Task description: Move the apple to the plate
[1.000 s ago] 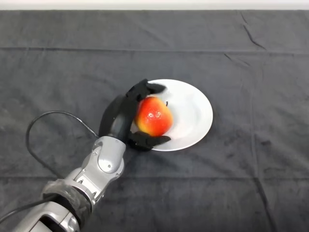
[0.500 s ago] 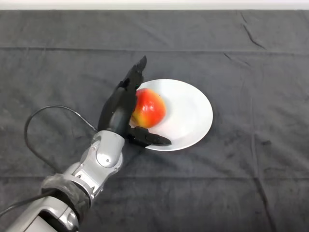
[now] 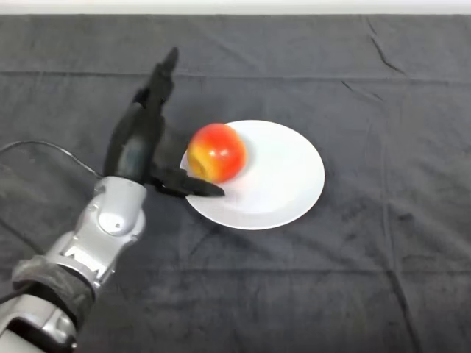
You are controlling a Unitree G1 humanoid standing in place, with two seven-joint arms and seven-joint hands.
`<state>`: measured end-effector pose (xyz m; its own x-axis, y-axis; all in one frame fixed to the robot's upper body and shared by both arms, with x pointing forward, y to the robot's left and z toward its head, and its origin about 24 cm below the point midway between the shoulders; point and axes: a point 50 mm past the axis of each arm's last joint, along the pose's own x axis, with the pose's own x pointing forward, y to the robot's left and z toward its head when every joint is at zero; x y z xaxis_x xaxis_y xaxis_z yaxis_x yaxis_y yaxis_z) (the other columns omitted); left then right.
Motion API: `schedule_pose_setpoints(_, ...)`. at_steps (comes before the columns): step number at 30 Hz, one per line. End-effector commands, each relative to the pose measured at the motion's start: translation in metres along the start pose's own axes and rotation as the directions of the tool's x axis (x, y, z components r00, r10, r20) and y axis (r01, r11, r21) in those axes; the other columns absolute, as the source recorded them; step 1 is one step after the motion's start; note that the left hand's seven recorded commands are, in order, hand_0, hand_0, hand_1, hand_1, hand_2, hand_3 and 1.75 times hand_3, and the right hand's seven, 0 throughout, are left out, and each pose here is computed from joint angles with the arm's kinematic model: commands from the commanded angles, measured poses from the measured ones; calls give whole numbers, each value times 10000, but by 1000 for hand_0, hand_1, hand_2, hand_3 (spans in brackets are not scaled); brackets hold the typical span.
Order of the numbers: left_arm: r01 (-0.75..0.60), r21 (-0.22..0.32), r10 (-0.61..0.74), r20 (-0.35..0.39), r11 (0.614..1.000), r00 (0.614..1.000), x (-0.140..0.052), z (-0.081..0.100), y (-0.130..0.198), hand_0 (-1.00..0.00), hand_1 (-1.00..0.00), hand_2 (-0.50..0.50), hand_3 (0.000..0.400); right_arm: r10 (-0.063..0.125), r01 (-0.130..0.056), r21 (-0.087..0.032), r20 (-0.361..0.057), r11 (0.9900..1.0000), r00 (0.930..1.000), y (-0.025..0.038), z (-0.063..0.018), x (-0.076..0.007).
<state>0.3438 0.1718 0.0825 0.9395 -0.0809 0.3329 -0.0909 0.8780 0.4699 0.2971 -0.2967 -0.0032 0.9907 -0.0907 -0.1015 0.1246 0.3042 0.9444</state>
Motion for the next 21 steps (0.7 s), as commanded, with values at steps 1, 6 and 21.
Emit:
schedule_pose_setpoints(1, -483, 152, 484, -36, 9987, 9988, -110, -77, 248, 0, 0, 0, 0, -182, 182, -5, 127, 9998, 9998, -6, 53, -3)
schedule_pose_setpoints(6, -1333, 131, 1333, -22, 9910, 9911, -248, -112, 568, 0, 0, 0, 0, -185, 185, -16, 126, 9998, 9997, -6, 52, -3)
schedule_pose_setpoints(21, -4451, 118, 4451, 60, 8954, 8955, -855, -134, 1400, 0, 0, 0, 0, -196, 197, -48, 122, 9998, 9997, -5, 51, -3)
